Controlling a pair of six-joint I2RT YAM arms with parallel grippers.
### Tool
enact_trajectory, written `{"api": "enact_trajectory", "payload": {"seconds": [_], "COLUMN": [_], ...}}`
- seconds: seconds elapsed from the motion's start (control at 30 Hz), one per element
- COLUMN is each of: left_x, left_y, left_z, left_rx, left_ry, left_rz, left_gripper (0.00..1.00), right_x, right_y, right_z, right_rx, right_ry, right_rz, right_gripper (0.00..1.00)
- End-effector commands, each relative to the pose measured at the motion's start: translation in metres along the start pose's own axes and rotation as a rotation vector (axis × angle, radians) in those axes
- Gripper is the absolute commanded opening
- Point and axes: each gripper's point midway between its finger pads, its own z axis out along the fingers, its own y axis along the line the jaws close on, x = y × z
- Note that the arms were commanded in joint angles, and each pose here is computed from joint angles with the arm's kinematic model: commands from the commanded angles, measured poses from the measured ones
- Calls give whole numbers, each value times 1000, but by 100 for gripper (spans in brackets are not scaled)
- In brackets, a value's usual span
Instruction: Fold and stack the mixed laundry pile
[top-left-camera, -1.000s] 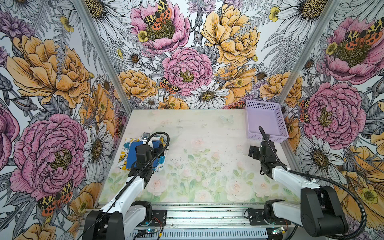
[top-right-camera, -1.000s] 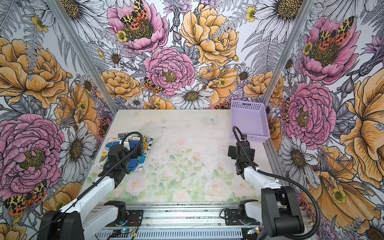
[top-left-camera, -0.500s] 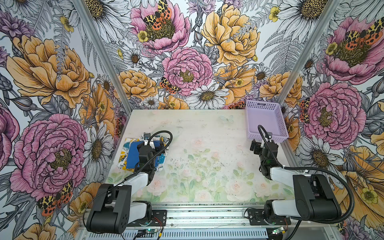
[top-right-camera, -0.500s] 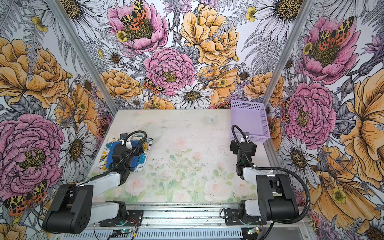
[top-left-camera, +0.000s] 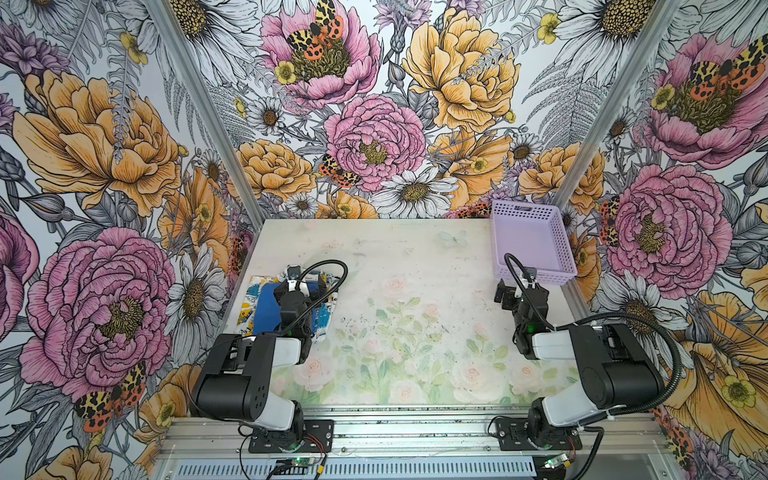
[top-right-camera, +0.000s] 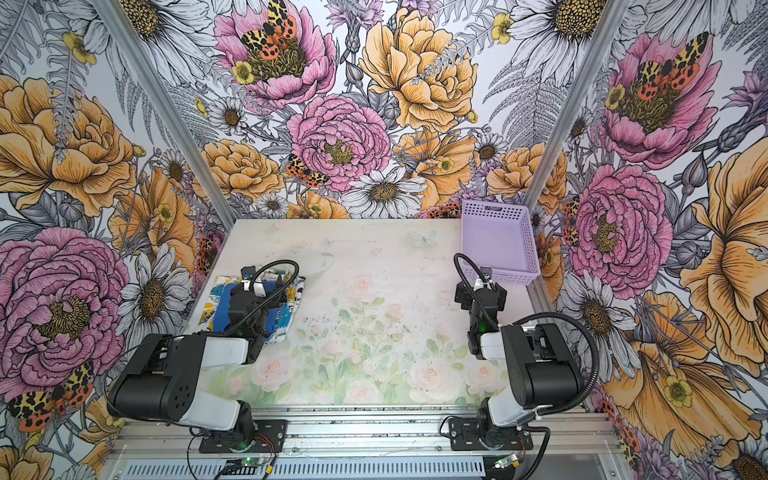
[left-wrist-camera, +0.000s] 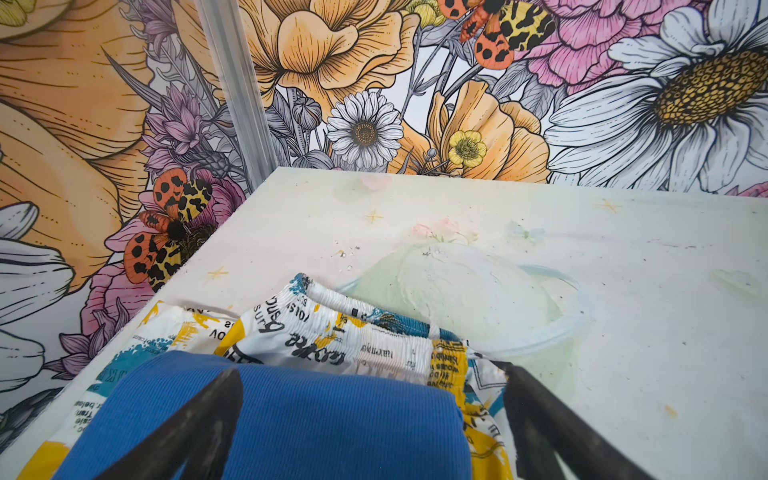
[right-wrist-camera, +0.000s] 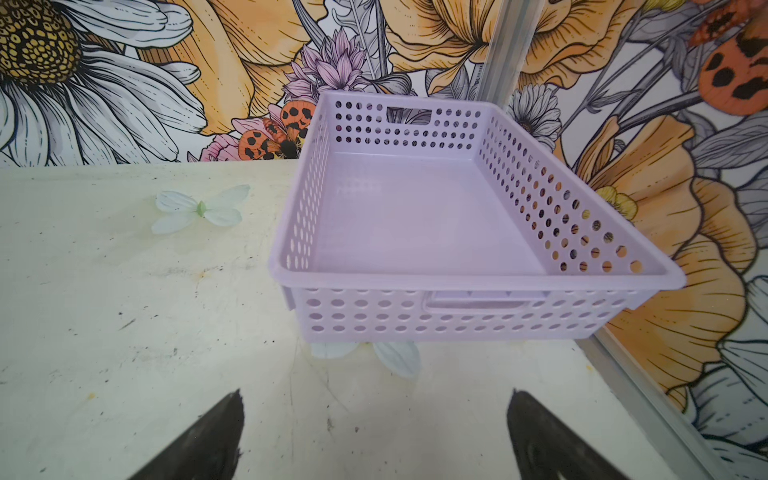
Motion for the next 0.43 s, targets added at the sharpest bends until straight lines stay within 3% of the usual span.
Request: {"api": "enact_trajectory", "payload": {"seconds": [0.0,0.4], "left_x": [-10,-3], "left_y": [6,9], "left_z": [-1,4], "left_rx": [-23,-31], "left_ry": [-55,-47], "left_rz": [-17,-25], "left_gripper": [99,99], "right_x": [-19,-18], "right_y": [0,0], "right_z": [3,3], "right_rx": [11,9], "right_ry": [-59,-54], "right_rz": [9,14], "right_gripper": [100,100]}}
